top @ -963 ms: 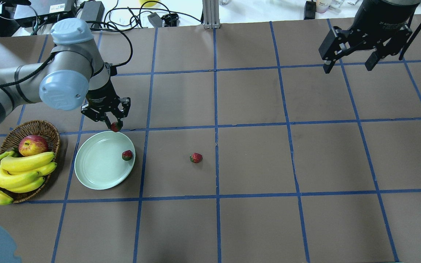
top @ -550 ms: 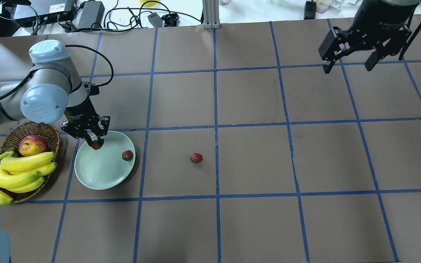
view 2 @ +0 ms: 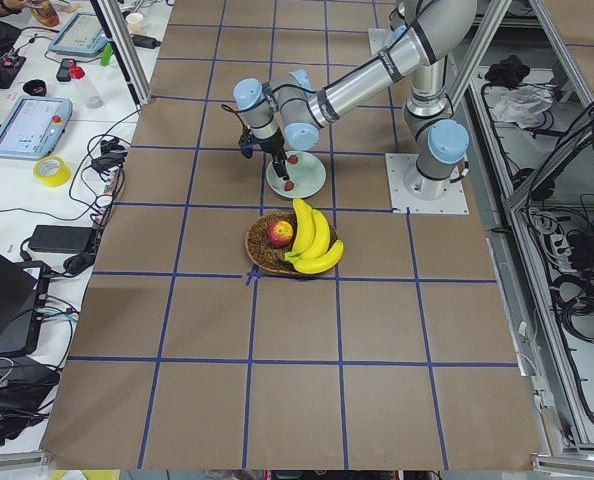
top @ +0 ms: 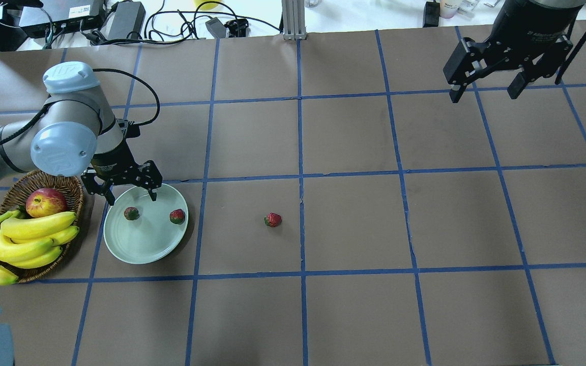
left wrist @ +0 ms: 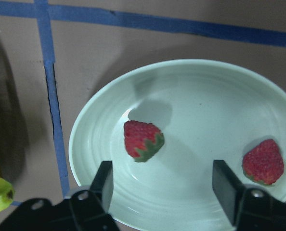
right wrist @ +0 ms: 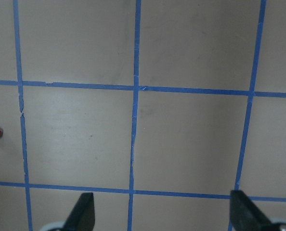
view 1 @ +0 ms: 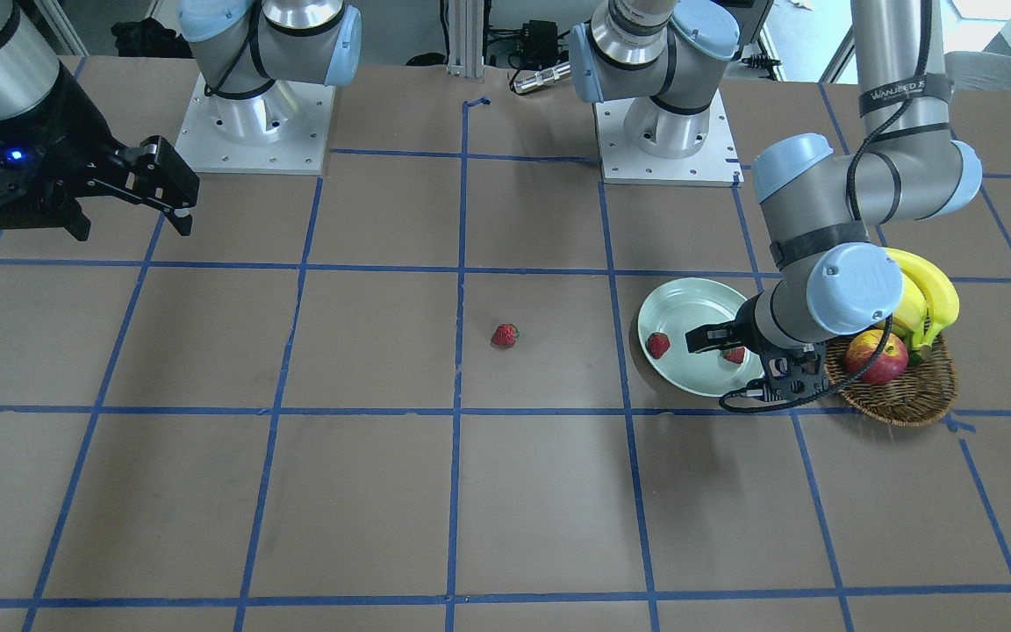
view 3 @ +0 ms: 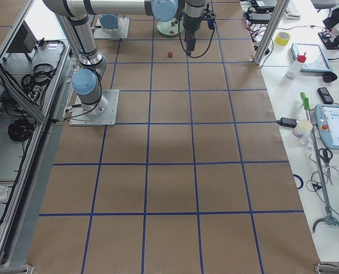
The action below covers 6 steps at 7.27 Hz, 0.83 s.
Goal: Collect all strawberries into plate
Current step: 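Reach the left gripper to the last strawberry and grasp it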
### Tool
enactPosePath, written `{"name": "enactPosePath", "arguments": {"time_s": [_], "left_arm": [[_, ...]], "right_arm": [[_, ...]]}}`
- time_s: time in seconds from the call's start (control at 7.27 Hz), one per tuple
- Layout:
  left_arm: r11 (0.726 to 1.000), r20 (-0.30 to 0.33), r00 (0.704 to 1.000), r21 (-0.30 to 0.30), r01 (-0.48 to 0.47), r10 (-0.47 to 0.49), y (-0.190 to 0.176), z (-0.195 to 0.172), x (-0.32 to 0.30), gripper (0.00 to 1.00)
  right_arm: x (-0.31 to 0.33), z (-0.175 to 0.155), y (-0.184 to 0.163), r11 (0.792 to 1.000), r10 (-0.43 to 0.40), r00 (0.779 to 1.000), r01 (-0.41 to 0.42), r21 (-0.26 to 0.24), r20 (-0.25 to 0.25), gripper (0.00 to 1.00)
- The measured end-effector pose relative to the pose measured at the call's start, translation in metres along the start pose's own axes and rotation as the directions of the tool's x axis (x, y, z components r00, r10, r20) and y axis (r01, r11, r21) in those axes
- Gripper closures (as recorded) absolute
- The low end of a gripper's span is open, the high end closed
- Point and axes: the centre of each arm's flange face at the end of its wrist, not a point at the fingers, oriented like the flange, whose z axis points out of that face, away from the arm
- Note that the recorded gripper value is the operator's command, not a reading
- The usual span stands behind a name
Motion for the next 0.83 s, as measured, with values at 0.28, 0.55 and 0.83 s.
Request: {"name": "enactPosePath", "arguments": {"time_s": [0.28,0.55,0.83], "left_arm": [[0.998,-0.009,1.0,0.063,0.001,0.0,-0.001,-0.025,0.038,0.0],[0.993,0.003,1.0,0.116,-0.021,0.021,0.013,-0.046,0.111,0.0],[0.994,-0.035,0.999,0.11,-0.029,0.033,0.041,-0.041,0.182,0.0]], "right_arm": [[0.0,0.0,0.0,1.0,0.0,1.0,0.0,0.0,0.0,0.0],[0.0,0.001,0.0,1.0,0.0,1.0,0.0,-0.001,0.0,0.0],[0.0,0.001,0.0,1.0,0.0,1.0,0.0,-0.002,0.0,0.0]]}}
